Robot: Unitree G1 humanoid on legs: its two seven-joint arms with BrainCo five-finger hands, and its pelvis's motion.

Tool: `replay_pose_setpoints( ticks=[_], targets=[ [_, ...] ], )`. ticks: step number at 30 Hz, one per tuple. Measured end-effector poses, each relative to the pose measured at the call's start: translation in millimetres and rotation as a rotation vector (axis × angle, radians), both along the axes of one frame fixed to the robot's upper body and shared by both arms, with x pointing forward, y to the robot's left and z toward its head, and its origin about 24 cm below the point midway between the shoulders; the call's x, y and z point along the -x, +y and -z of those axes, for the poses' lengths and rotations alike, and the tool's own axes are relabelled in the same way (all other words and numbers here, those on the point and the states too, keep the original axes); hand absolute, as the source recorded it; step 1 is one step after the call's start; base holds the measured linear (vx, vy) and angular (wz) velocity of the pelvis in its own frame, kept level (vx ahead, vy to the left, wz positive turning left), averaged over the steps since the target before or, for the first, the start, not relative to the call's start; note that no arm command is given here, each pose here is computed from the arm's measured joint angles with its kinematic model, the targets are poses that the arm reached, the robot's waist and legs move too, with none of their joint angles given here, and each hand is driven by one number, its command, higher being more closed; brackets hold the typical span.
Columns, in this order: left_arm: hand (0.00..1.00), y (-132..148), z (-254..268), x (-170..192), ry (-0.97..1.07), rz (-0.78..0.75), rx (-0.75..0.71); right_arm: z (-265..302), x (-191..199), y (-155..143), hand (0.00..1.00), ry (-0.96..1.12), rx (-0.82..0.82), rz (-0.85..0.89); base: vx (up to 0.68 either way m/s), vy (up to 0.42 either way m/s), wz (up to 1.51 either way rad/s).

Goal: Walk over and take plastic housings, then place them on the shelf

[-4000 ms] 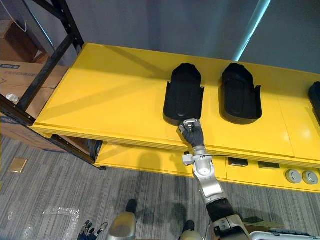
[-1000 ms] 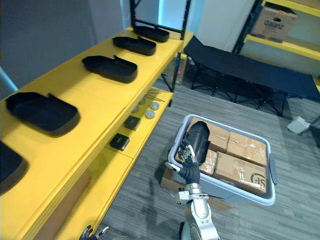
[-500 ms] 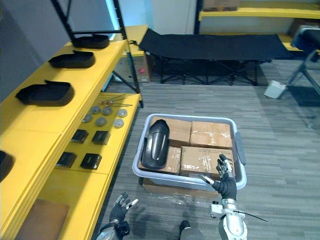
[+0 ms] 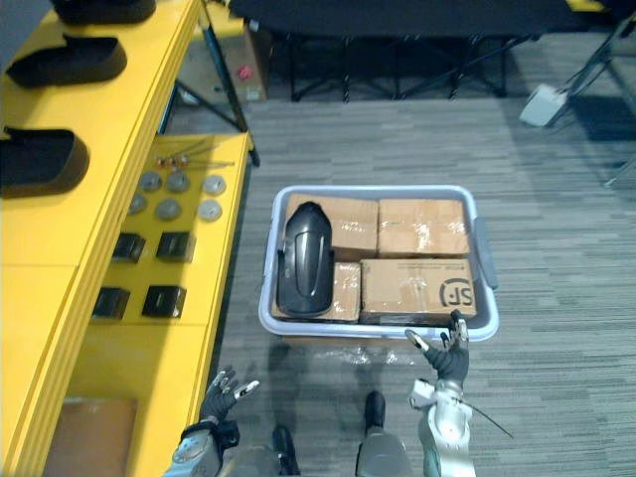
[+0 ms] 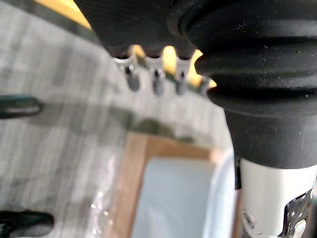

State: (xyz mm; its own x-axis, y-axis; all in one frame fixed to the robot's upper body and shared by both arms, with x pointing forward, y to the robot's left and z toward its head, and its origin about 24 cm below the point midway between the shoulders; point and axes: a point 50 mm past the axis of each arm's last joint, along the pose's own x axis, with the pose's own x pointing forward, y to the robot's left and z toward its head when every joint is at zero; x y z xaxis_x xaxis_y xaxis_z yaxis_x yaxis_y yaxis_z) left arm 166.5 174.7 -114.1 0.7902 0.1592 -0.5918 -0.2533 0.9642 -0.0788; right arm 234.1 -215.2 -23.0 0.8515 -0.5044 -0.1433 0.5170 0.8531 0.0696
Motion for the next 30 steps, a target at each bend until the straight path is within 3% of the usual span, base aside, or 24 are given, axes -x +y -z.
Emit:
replay_pose_setpoints(
  ticks=[5,9,17,24,30],
  targets=[
    [0.0,-1,-1,0,-0.027,-0.025,0.015,-47,-55,-26,0.0,-0.116,0.014,0.071,-0.07,0.033,0.36],
    [0.0,7,-3,0,-0.041,-0.058,0.009,-77,-82,-24,0.0,-0.186,0.019,0.047,-0.1,0.072,0.18],
    [0.0,14,-4,0,-0.063,-0.082,0.03,-97,-96,-26,0.0,-0.192,0.05,0.02,-0.12,0.058,0.14],
    [0.0,13,-5,-1,-0.076,-0.073,0.039,-104,-116,-26,0.0,-0.082,0.093,-0.012,-0.06,0.03,0.04],
    [0.0,8,-6,-5,-0.088,-0.067,0.077,-108,-125,-43,0.0,0.017,0.145,0.017,-0.02,0.025,0.06]
  ],
)
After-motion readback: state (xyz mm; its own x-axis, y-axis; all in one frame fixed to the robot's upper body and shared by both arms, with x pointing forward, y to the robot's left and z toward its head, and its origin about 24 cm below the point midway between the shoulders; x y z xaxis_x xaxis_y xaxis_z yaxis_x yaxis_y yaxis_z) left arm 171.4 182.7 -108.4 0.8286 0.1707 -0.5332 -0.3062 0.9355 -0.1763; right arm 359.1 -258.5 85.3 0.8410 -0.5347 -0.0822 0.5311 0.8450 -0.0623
